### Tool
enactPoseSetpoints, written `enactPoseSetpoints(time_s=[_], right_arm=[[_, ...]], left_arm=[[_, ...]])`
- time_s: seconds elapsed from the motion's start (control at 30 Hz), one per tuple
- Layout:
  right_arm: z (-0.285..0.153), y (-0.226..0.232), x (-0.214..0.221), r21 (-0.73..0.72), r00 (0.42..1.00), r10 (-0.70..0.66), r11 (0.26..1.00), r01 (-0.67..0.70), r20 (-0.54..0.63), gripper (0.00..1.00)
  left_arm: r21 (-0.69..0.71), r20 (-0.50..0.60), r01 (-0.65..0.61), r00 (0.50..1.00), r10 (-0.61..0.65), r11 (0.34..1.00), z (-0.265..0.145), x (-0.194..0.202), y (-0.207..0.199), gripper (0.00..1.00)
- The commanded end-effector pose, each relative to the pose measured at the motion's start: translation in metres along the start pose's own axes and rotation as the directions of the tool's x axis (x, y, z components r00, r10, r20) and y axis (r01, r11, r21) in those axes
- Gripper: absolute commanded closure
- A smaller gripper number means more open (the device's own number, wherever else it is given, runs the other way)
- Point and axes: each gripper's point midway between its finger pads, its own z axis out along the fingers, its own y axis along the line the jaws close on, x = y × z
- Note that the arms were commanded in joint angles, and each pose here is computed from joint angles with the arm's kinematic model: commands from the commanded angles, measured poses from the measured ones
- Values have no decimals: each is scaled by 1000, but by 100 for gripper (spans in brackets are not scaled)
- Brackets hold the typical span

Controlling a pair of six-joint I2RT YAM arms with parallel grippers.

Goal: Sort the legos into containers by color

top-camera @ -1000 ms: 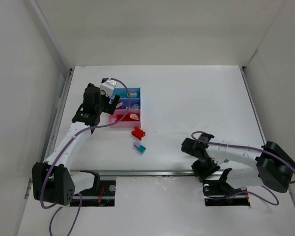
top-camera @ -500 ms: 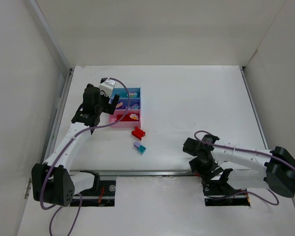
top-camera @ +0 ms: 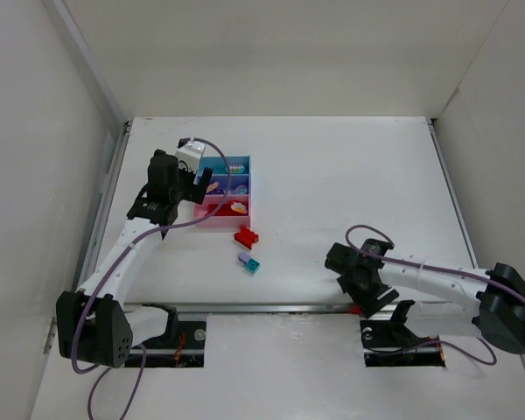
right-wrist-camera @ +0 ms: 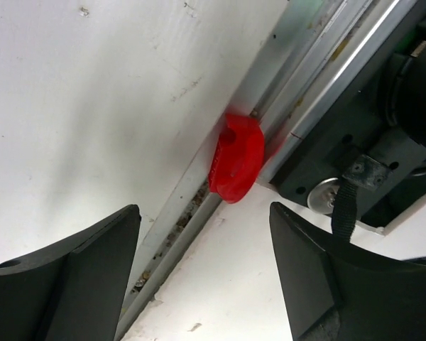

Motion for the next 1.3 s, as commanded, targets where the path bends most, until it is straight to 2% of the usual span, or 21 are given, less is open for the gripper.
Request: enactPoseSetpoints(time_s=[0.0, 0.1, 0.13, 0.17, 0.27, 0.33, 0.47, 0.57, 0.8, 0.93, 1.03, 1.07, 1.1, 1.17, 1.2, 1.27], right_arm=[[3, 26, -7, -31, 845, 535, 845, -534, 0, 22], [5, 22, -5, 2, 810, 586, 810, -586, -8, 22], [1, 19, -4, 27, 773, 634, 773, -634, -27, 23], [-1, 14, 0, 63, 755, 654, 756, -651, -39, 31], [-4, 9, 4, 106, 731, 680, 732, -673, -57, 42], [-5, 8, 6, 114, 730, 680, 732, -672, -60, 49], [1, 2, 6, 152, 741, 672, 732, -664, 4, 61], [-1, 3, 7, 156, 750, 661, 740, -654, 13, 62], [1, 2, 7, 162, 758, 652, 746, -646, 24, 55], [1, 3, 5, 151, 758, 651, 747, -647, 29, 55], [2, 12, 0, 81, 804, 594, 801, -594, 24, 55], [2, 11, 1, 82, 829, 559, 825, -559, 21, 55], [0, 14, -1, 60, 842, 540, 840, -540, 20, 55], [-10, 24, -9, 4, 863, 504, 864, -504, 43, 54], [-17, 28, -15, -28, 885, 462, 887, -461, 61, 52], [-35, 43, -42, -155, 908, 381, 921, -357, 174, 48]], left_arm=[[-8, 82, 28, 996, -28, 1000, -12, -28, 6, 0], [-6, 73, 27, 997, -27, 1000, -10, -26, 5, 0], [-6, 73, 27, 997, -27, 1000, -10, -26, 5, 0], [-6, 73, 27, 997, -27, 1000, -10, -26, 5, 0], [-6, 73, 27, 997, -27, 1000, -10, -26, 5, 0], [-6, 73, 27, 997, -27, 1000, -10, -26, 5, 0], [-6, 73, 27, 997, -27, 1000, -10, -26, 5, 0], [-14, 70, 28, 997, -27, 1000, -10, -25, 6, 0], [40, 63, 22, 998, -25, 999, -9, -21, -4, 0], [119, 41, 53, 997, -59, 991, -7, -9, -22, 0], [230, 31, 48, 998, -56, 972, -11, -6, -43, 0], [274, 20, 31, 999, -38, 961, -14, -2, -50, 0], [369, 52, -35, 998, 16, 929, -18, -3, -66, 0], [468, 96, -114, 992, 77, 876, -26, -4, -81, 2], [545, 120, -147, 988, 97, 826, -34, -2, -97, 2], [586, 188, -256, 966, 178, 769, -41, -5, -111, 3]])
